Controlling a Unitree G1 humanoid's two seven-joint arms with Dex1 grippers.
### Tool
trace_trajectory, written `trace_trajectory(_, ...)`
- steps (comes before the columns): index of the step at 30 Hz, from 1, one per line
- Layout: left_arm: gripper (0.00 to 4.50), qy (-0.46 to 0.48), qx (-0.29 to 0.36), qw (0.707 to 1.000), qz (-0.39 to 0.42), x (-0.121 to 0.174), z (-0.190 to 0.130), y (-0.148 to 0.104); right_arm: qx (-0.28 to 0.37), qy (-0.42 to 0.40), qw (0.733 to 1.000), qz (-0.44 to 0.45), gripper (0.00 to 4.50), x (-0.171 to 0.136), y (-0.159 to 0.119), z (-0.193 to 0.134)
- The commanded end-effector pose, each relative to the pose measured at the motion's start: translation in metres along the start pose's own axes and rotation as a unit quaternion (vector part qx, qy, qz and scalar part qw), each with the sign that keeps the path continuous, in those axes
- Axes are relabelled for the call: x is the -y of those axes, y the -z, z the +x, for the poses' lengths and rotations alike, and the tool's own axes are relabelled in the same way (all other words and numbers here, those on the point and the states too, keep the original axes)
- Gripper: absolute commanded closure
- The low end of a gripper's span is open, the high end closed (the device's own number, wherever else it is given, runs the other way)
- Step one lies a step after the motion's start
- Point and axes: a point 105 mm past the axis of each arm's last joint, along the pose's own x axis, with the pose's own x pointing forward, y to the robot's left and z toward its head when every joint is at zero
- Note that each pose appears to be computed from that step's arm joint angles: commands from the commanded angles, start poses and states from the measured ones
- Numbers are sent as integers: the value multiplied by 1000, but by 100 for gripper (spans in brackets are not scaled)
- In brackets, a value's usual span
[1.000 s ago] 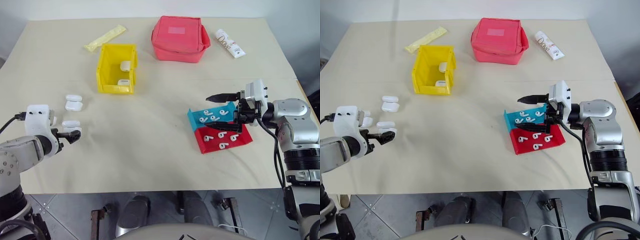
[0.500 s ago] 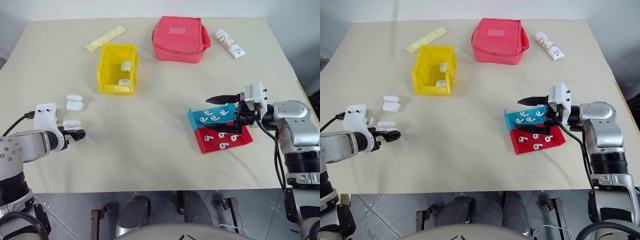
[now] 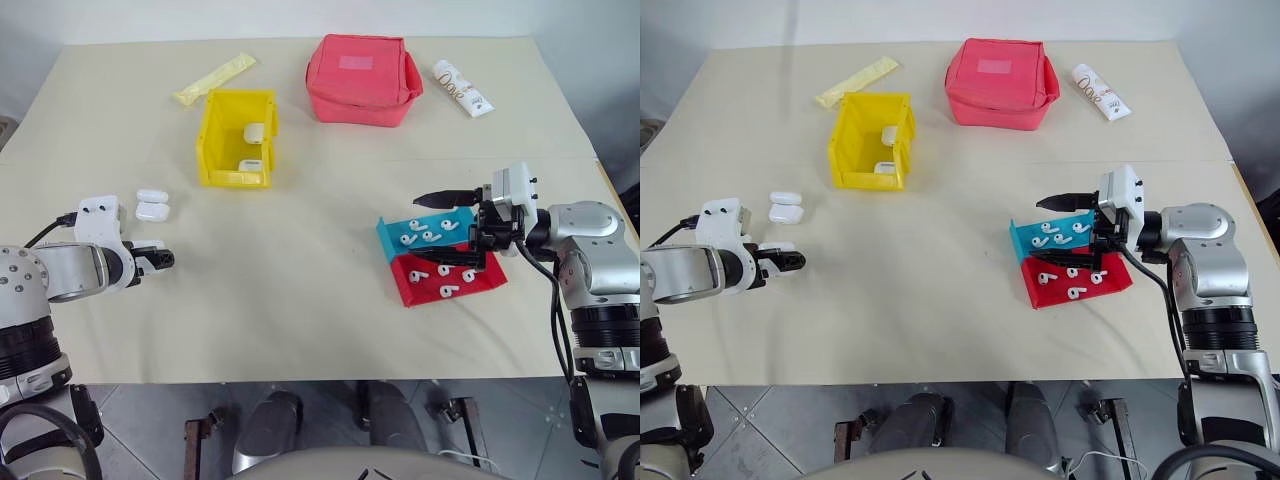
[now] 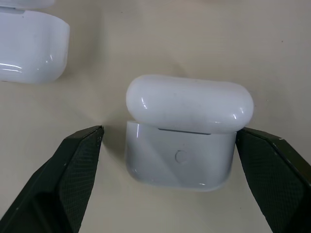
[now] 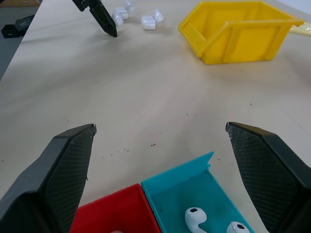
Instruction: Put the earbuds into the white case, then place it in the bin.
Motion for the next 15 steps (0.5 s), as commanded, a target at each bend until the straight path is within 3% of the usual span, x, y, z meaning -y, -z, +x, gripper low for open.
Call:
trace_trajectory(1,62,-18,-35,999,12,-5,4,12,10,9,1000,-22,0,3,-13,-6)
trace_trajectory(5,168,-13,-34,999,16,-4,1,14,10,12,1000,-23,0,4,-13,-6)
trace_trajectory(7,168,15,-6,999,37,7,-7,7,9,15,1000,-24,0,4,-14,-7)
trace_trajectory(11,168,116,123,980,100,43,-30,-14,9,23,999,-27,0,5,-17,-10)
trace_trajectory(14,168,258,291,909,151,84,-61,-29,13,31,999,-26,0,4,-20,-11)
trace_trajectory(15,168,319,344,865,178,98,-74,-29,14,34,999,-25,0,2,-20,-11)
